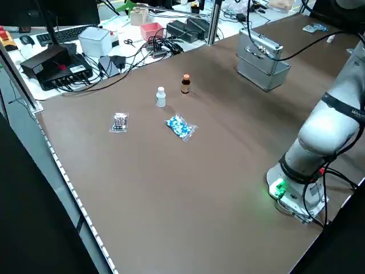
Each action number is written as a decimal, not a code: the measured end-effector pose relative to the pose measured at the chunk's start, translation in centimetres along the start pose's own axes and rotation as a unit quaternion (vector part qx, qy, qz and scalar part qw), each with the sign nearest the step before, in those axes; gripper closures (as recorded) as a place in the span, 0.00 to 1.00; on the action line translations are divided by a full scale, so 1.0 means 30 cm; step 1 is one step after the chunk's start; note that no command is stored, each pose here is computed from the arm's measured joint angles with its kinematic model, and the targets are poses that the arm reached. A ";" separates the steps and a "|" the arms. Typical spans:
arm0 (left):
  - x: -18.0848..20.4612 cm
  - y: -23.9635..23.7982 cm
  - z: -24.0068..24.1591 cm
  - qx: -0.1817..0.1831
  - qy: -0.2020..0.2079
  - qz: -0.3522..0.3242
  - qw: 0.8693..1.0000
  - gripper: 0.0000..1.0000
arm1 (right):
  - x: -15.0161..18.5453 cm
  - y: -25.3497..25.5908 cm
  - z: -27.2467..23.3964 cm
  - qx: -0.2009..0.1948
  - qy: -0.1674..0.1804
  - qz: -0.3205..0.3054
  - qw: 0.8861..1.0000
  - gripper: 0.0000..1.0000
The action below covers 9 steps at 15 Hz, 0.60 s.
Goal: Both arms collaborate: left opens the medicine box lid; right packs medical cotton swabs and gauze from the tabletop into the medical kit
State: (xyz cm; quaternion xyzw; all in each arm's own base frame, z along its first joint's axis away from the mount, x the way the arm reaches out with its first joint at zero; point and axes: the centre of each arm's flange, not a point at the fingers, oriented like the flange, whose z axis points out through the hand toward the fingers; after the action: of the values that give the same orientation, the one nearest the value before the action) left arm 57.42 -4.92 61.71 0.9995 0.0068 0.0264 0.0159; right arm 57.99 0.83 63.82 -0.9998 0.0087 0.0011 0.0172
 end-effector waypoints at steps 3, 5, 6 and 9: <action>0.002 -0.002 -0.019 -0.001 0.006 0.000 1.000 0.00 | -0.004 0.026 -0.015 -0.001 0.007 0.007 1.000 0.02; 0.004 -0.006 -0.035 -0.001 0.011 -0.002 1.000 0.00 | -0.004 0.030 -0.018 -0.001 0.008 0.008 1.000 0.02; 0.005 -0.008 -0.039 -0.001 0.012 -0.002 1.000 0.00 | -0.004 0.030 -0.023 -0.001 0.011 0.008 1.000 0.02; 0.006 -0.010 -0.040 -0.001 0.013 -0.003 1.000 0.00 | -0.013 0.029 -0.047 -0.001 0.017 0.008 1.000 0.02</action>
State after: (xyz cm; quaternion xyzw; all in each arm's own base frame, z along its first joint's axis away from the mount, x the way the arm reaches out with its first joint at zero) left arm 57.52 -4.57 62.92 0.9990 0.0097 0.0391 0.0169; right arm 57.58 -0.07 65.20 -0.9996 0.0167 -0.0157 0.0165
